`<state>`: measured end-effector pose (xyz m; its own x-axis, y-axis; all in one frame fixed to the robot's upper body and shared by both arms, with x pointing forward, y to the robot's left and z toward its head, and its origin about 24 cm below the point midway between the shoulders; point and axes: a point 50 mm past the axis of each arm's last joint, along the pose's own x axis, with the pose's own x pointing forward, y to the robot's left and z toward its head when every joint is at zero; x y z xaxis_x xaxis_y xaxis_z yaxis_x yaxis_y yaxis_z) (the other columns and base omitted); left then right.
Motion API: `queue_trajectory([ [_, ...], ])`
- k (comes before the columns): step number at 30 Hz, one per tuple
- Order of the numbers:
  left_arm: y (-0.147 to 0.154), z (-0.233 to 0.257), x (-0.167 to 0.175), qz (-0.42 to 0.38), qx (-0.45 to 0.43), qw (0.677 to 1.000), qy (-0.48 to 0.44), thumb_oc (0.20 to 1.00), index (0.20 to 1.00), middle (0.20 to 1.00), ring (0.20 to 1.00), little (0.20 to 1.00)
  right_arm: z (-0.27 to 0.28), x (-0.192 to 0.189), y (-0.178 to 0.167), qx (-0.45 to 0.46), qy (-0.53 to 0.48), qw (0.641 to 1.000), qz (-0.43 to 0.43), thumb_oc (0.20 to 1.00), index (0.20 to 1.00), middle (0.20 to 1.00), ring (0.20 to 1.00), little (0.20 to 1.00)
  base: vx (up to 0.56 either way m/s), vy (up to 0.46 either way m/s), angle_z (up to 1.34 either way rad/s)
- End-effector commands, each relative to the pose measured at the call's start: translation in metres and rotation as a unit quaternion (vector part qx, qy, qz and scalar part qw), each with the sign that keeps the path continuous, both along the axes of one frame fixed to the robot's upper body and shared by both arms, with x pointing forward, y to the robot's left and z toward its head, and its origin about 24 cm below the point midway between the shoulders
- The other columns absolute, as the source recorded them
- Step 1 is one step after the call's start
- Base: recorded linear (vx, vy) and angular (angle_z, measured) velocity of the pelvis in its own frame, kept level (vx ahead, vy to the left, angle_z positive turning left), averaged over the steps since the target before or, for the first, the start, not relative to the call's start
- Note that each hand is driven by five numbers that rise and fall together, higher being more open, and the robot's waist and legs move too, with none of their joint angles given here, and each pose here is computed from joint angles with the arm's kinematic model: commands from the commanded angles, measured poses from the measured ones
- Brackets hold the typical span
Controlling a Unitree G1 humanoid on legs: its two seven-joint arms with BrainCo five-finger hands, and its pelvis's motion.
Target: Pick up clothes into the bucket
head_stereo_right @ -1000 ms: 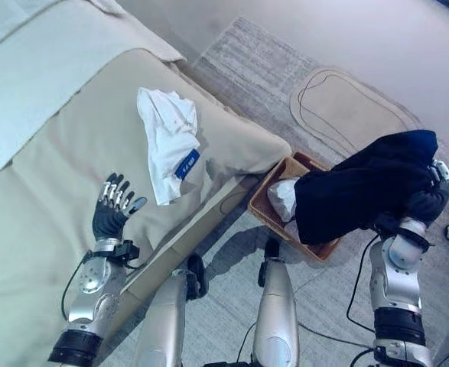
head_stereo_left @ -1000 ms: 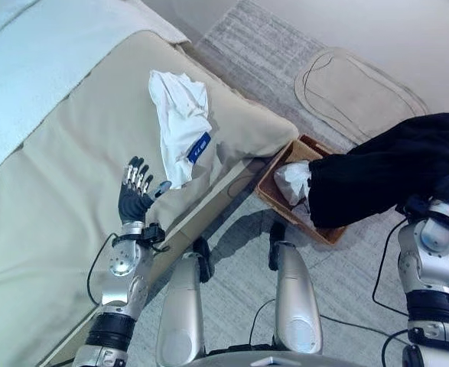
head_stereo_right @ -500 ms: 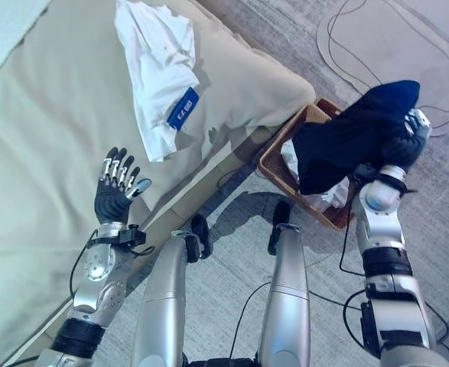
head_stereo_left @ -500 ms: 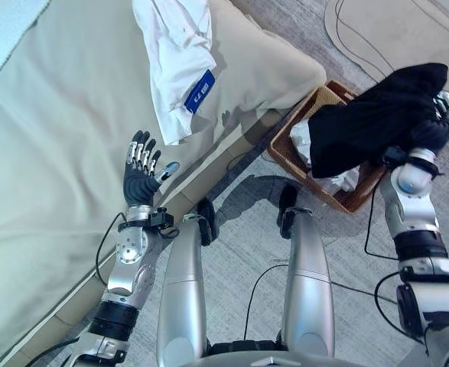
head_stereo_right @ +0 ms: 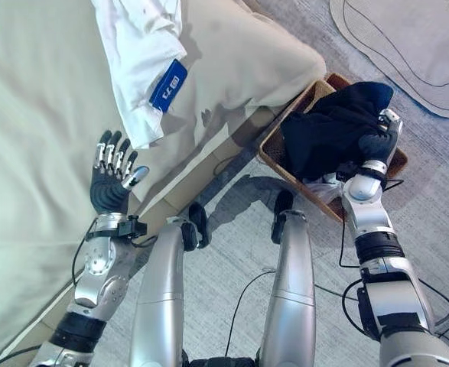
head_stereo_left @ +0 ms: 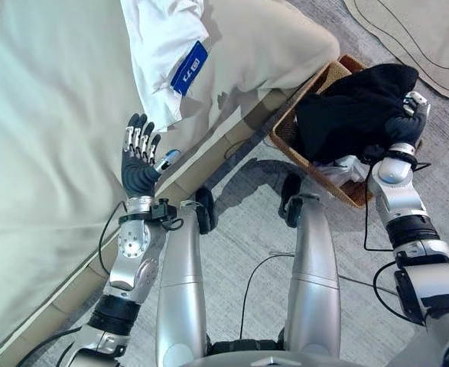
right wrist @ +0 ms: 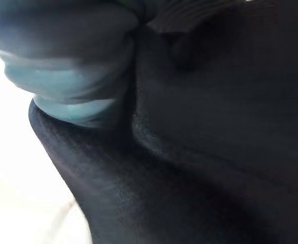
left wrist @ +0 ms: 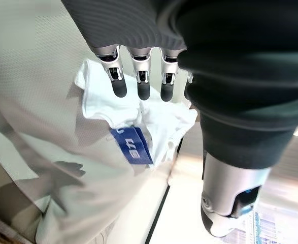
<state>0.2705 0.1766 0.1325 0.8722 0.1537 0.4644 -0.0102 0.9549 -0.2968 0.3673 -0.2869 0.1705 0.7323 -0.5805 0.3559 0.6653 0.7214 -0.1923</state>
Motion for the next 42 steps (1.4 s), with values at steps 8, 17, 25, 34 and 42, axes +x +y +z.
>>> queue_trajectory([
  [8,-0.015,0.022,-0.016,-0.035,-0.032,0.996,-0.077,1.0,1.0,1.0,1.0,1.0,0.016,-0.01,-0.056,-0.044,0.048,0.993,-0.094,0.2,0.2,0.2,0.2,0.2,0.0,0.006,0.01],
  [17,-0.015,0.027,-0.02,-0.043,-0.036,0.994,-0.088,1.0,1.0,1.0,1.0,1.0,0.015,-0.014,-0.072,-0.128,0.135,0.977,-0.107,0.2,0.2,0.2,0.2,0.2,0.01,-0.019,0.02],
  [25,-0.014,0.029,-0.019,-0.039,-0.046,0.994,-0.089,1.0,1.0,1.0,1.0,1.0,0.004,-0.011,-0.07,-0.128,0.175,0.971,-0.1,0.2,0.2,0.2,0.2,0.2,0.01,-0.018,0.01],
  [34,-0.011,0.03,-0.017,-0.036,-0.04,0.994,-0.091,1.0,1.0,1.0,1.0,1.0,-0.008,-0.006,-0.062,-0.209,0.251,0.944,-0.057,0.2,0.2,0.2,0.2,0.2,0.0,0.0,0.0],
  [42,-0.011,0.035,-0.011,-0.026,-0.043,0.994,-0.097,1.0,1.0,1.0,1.0,1.0,-0.009,-0.001,-0.054,-0.188,0.244,0.949,-0.063,1.0,1.0,1.0,1.0,1.0,0.0,0.0,0.0],
])
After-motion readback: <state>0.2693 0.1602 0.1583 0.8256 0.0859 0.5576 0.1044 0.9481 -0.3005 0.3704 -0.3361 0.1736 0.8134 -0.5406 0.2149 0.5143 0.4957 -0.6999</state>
